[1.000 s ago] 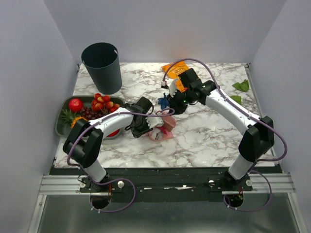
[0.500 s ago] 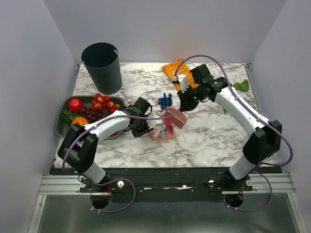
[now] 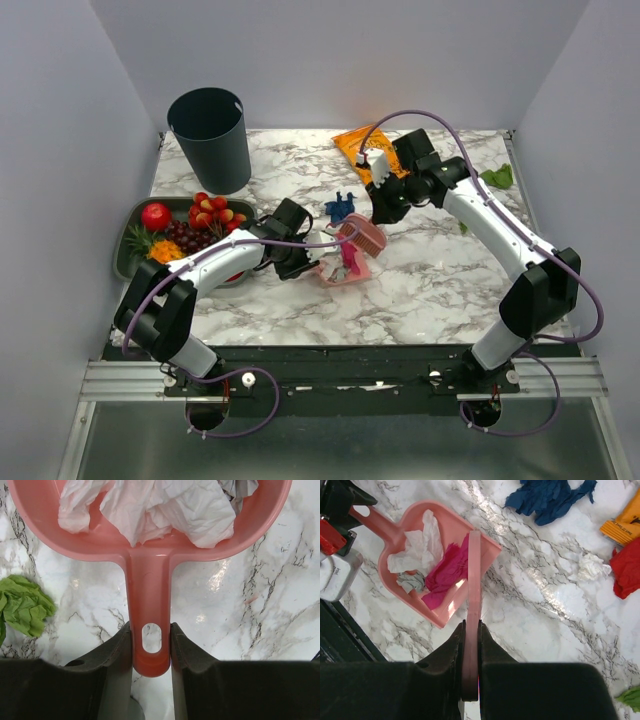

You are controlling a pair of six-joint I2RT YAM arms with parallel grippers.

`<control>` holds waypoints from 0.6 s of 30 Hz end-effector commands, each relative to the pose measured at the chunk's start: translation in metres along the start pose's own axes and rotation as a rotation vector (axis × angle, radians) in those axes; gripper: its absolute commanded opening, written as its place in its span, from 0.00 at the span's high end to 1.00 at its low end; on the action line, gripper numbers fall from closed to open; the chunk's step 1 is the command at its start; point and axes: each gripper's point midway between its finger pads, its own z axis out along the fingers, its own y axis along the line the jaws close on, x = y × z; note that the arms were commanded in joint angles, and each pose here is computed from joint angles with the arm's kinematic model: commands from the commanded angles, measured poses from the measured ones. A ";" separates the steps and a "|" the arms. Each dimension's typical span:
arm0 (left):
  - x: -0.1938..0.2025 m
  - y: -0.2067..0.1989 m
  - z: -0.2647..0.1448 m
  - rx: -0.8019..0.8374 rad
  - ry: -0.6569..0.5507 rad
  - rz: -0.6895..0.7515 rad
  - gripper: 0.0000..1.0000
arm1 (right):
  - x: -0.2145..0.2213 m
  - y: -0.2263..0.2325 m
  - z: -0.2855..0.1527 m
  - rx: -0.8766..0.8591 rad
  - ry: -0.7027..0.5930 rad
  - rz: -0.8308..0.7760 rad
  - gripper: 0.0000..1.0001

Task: Sweep away the paper scraps from the table

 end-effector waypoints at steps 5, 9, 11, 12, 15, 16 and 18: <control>-0.013 -0.006 -0.006 0.032 -0.082 0.006 1.00 | -0.030 -0.027 -0.043 0.150 -0.112 -0.016 0.99; -0.024 -0.001 -0.015 0.018 -0.123 0.008 1.00 | -0.016 -0.047 -0.043 0.190 -0.096 0.051 0.99; -0.029 0.002 -0.018 0.011 -0.138 0.010 1.00 | -0.014 -0.053 -0.044 0.202 -0.101 0.069 0.99; -0.032 0.006 -0.022 0.001 -0.148 0.006 1.00 | -0.013 -0.055 -0.044 0.208 -0.095 0.062 0.99; -0.041 0.015 -0.035 -0.014 -0.173 -0.016 1.00 | -0.008 -0.060 -0.046 0.232 -0.088 0.067 0.99; -0.044 0.019 -0.041 -0.026 -0.187 -0.026 1.00 | -0.005 -0.062 -0.047 0.234 -0.086 0.073 1.00; -0.054 0.027 -0.053 -0.051 -0.217 -0.054 1.00 | 0.004 -0.060 -0.043 0.227 -0.072 0.085 0.99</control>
